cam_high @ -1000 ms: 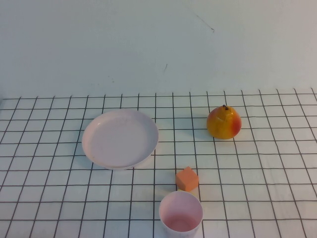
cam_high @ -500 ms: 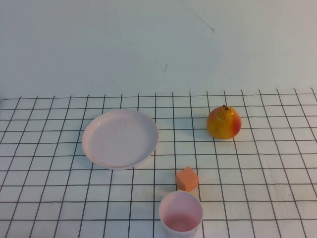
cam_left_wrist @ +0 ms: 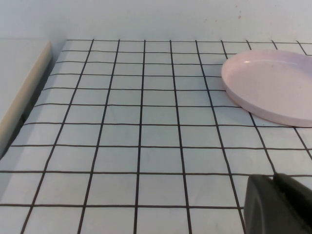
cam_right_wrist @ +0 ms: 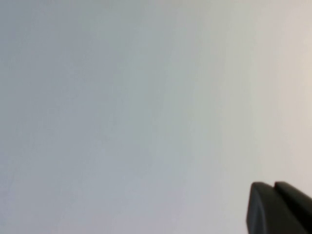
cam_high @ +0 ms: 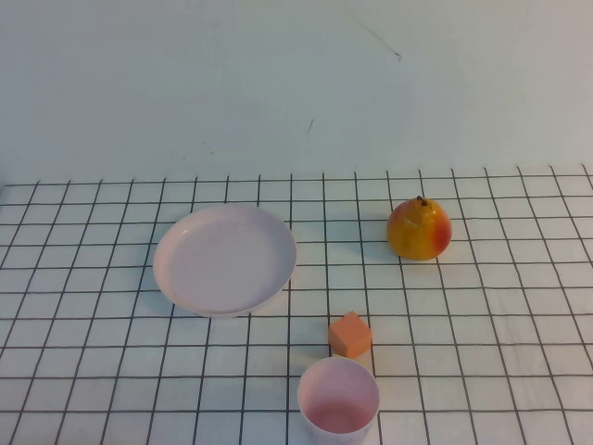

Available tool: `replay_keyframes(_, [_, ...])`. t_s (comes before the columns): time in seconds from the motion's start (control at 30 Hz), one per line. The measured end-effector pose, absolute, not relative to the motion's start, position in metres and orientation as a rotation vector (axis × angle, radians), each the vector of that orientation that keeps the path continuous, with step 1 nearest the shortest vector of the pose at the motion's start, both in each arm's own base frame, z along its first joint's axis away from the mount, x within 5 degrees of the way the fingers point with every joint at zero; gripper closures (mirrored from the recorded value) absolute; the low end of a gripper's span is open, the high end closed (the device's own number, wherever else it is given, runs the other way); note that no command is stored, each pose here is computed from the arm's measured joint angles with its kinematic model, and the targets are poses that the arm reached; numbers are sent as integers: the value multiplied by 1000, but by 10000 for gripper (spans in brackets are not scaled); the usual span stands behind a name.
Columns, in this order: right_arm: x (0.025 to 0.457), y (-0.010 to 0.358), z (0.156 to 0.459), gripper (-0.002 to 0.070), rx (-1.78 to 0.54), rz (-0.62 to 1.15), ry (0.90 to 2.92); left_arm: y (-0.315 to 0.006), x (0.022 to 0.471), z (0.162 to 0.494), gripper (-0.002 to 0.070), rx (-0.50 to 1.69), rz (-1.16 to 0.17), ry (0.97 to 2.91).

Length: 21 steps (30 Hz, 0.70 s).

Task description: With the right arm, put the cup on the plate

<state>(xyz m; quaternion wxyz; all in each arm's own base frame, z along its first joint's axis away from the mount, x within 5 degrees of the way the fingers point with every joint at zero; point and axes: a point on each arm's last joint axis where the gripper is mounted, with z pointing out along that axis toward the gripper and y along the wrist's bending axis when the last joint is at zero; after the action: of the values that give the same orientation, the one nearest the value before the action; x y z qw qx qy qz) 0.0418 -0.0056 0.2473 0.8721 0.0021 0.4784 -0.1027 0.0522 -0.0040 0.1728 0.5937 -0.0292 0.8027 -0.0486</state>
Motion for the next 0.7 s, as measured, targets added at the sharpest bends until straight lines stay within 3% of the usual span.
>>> replay_keyframes(0.2, [38,-5,263,658,9,-194,973,-4,52,173,677,-68,-113,1866])
replay_keyframes(0.4, [17,-2,327,658,66,-78,1068,-4,52,173,677,-68,-113,1866])
replay_keyframes(0.7, [17,-3,378,658,70,-107,1425,-4,52,173,677,-68,-113,1866])
